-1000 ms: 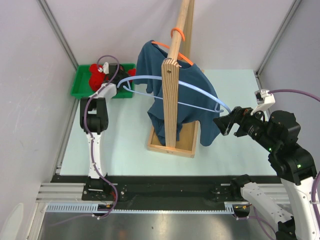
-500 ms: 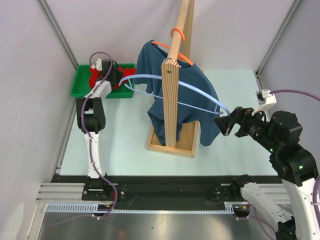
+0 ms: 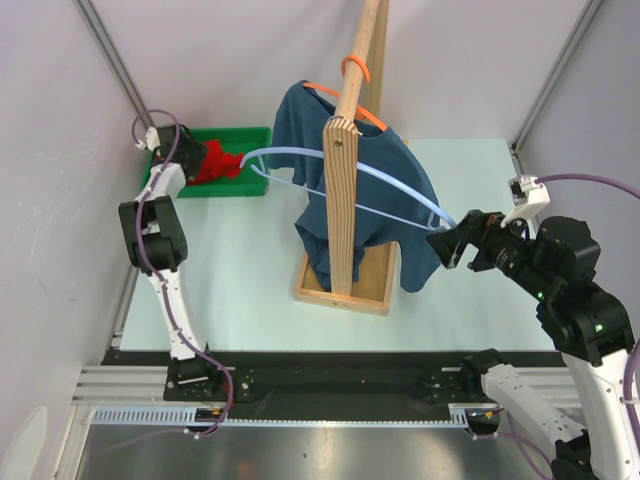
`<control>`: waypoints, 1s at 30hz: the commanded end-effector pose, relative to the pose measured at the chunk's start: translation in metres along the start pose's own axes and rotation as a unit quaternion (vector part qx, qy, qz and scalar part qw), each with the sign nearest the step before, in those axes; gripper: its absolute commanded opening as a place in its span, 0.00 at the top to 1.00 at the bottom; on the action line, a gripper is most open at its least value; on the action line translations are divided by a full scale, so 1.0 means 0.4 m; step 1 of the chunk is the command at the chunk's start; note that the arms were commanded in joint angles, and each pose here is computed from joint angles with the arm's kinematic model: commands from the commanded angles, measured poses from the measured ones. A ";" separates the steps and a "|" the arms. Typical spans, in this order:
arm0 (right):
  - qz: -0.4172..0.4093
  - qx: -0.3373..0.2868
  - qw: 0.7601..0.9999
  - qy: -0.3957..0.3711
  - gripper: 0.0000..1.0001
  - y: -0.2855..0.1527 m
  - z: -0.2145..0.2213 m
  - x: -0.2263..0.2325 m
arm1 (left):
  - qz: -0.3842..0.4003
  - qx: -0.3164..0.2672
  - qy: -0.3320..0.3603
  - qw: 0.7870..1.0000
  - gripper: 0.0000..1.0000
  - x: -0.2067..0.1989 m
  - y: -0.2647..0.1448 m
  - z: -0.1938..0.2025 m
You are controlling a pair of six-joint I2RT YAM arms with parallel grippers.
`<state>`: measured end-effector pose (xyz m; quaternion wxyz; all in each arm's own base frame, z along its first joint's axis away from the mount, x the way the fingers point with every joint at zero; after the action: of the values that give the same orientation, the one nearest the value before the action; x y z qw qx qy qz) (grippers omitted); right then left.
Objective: Remove the t-shirt from the hanger
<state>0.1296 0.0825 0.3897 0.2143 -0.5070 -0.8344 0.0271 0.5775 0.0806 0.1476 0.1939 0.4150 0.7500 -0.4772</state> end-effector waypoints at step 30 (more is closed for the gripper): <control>-0.092 -0.052 0.994 -0.036 0.04 -0.113 -0.148 0.101 | 0.212 0.248 0.158 0.932 0.22 0.198 -0.917 0.456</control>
<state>0.1407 0.0799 0.4549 0.1748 -0.5253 -0.8328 0.0009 0.2306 -0.1258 0.2163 0.0845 0.6618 0.5119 -0.5412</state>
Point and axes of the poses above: each gripper's point midway between its finger pads, its own y axis out along the fingers, its own x axis along the line the jaws close on, z = x × y, the point moved 7 cm from there along -y, back along the fingers, and after that the axes turned 5 degrees about -y, right-handed, at the moved point
